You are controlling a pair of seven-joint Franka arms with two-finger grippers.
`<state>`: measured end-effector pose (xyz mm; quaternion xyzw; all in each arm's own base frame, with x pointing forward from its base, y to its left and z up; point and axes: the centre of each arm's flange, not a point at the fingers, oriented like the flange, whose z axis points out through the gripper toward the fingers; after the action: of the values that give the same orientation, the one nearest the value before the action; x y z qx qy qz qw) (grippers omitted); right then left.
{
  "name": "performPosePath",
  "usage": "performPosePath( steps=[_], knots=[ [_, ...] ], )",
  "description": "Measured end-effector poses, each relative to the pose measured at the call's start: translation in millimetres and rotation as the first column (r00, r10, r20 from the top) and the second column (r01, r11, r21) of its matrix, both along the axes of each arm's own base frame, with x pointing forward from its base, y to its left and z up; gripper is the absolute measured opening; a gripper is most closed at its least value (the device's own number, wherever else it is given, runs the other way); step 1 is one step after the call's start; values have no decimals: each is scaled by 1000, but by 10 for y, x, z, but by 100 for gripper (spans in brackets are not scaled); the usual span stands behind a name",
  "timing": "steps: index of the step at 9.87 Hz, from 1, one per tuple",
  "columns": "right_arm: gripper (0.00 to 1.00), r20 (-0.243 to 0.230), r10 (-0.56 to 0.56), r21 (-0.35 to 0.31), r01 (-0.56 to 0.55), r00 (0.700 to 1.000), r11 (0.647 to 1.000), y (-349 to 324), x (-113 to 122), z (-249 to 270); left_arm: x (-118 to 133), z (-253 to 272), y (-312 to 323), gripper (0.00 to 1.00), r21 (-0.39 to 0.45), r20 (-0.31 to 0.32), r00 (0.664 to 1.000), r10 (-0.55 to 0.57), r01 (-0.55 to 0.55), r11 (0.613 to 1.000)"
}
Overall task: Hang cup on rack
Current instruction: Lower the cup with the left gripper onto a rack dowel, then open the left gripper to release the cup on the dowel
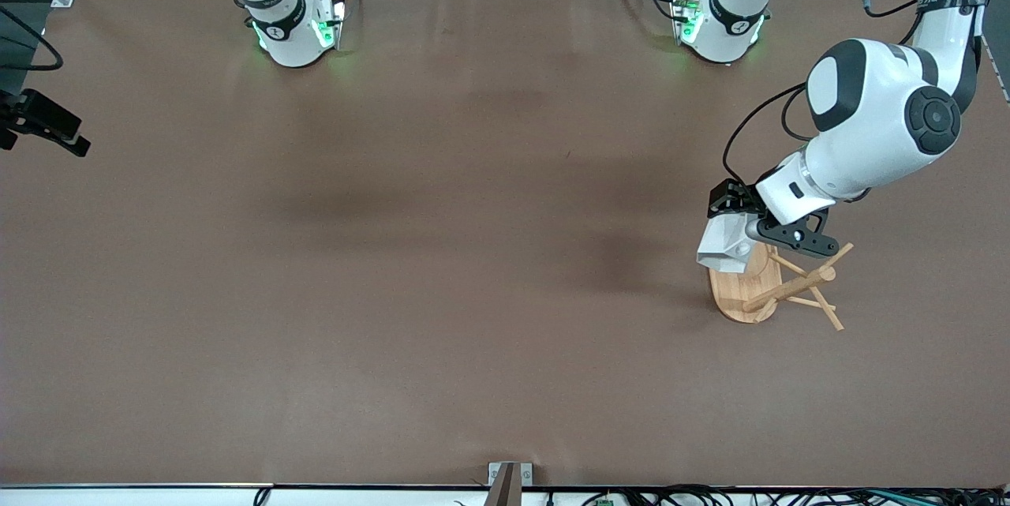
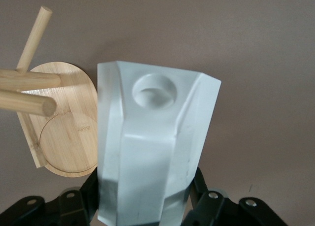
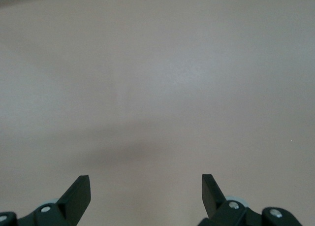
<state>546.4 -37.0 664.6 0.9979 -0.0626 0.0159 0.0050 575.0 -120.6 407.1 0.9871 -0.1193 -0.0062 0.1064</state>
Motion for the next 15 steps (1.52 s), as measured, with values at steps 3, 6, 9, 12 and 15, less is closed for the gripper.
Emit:
performPosePath(
  steps=[3,6,9,12,15],
  knots=[
    [100,-17,-6,-9,6,1000,1000,-33,-39,41,97,-5,30,73,0,8,1000,6,-6,1000],
    [100,-20,-8,-13,8,1000,1000,-43,-42,40,199,-32,185,73,4,17,1000,-1,1,1000],
    [100,-43,-24,-12,24,999,1000,-123,-38,-28,271,-75,332,73,9,21,1000,-5,5,1000],
    [100,-64,-30,-10,30,998,1000,-154,-53,-59,302,-104,539,73,15,23,1000,4,-4,1000],
    [100,-70,-50,-11,49,996,999,-255,-71,-65,320,-175,634,73,21,13,1000,12,-12,1000]
  ],
)
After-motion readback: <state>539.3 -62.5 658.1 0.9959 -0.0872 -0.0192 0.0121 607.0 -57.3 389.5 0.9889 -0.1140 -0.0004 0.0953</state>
